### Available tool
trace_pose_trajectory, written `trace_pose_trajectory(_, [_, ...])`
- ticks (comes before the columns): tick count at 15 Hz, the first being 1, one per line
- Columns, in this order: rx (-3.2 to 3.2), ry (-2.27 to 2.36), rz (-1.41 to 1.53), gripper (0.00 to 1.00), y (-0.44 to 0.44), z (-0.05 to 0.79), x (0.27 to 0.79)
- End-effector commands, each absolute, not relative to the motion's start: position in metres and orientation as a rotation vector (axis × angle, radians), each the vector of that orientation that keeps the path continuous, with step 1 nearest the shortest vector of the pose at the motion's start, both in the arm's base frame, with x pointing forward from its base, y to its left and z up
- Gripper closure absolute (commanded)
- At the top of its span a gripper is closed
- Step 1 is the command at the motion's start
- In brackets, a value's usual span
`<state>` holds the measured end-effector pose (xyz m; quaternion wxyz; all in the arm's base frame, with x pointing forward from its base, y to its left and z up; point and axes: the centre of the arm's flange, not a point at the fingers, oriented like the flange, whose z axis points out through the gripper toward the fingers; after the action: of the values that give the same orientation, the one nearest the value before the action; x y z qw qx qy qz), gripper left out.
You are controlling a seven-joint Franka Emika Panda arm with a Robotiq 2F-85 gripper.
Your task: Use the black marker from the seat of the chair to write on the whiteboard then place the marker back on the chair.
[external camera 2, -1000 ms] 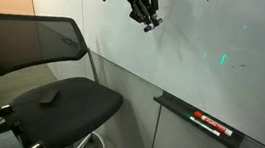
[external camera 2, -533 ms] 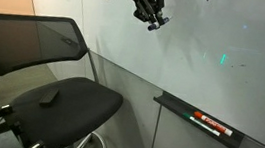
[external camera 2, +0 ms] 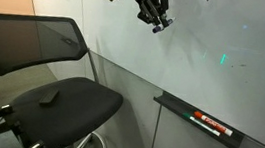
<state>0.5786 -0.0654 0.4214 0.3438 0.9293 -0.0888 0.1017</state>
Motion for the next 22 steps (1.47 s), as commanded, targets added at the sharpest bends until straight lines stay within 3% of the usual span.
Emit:
trace_pose_trajectory(1, [2.406, -0.203, 0.333, 0.89, -0.068, 0.42, 0.601])
trace_pose_trajectory(10, [2.409, -0.224, 0.367, 0.89, -0.078, 0.419, 0.606])
trace_pose_trajectory(22, [2.421, -0.207, 0.124, 0.89, -0.072, 0.408, 0.564])
